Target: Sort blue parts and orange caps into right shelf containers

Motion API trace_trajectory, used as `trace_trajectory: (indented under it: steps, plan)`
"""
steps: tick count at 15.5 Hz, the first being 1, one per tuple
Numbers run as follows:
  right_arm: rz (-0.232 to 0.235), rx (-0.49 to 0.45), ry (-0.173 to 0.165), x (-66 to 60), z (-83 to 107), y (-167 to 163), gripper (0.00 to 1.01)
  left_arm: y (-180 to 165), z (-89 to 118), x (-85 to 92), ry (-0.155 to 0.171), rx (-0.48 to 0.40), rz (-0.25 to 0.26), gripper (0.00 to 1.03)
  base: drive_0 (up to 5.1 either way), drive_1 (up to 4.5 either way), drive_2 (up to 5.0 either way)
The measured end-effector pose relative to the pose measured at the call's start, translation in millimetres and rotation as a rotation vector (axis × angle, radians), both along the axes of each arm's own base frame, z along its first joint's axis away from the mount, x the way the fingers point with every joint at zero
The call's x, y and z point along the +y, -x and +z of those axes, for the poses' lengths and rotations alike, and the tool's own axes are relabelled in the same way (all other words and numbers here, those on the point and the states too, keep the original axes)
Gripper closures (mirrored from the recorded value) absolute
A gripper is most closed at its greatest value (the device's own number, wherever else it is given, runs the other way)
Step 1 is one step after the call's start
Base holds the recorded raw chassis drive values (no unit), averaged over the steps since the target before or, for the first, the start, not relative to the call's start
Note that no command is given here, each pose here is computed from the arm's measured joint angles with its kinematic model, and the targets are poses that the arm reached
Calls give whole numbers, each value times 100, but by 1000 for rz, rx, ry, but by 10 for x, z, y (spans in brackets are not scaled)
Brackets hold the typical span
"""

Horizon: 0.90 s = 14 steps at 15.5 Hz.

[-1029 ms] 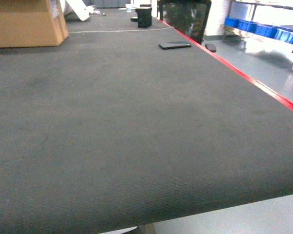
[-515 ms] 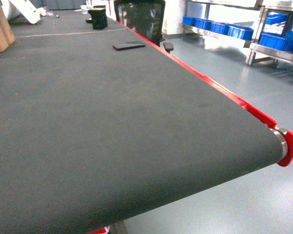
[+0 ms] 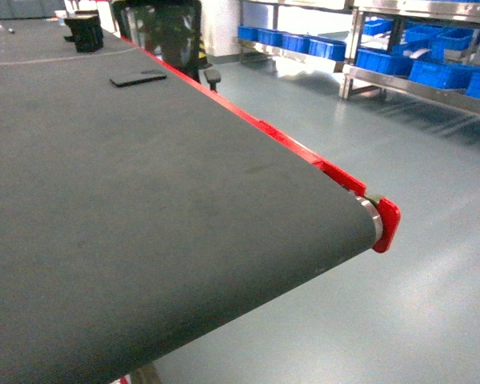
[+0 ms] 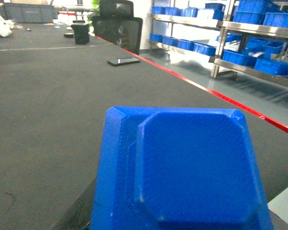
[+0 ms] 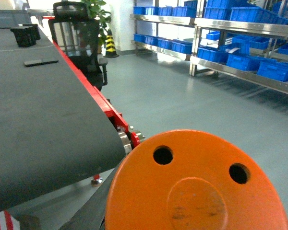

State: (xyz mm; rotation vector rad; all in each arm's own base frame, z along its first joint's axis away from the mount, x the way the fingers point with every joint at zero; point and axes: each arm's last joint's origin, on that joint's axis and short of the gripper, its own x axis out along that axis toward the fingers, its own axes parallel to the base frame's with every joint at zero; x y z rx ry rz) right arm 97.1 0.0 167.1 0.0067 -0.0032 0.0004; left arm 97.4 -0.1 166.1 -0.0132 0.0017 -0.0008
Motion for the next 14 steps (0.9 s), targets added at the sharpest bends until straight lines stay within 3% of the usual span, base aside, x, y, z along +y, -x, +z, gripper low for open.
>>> trace_trajectory:
  steps: [14]
  plan:
    - [0,0,0,0,0,0,58,0,0,0,0,0,0,61,-165,-165,-165]
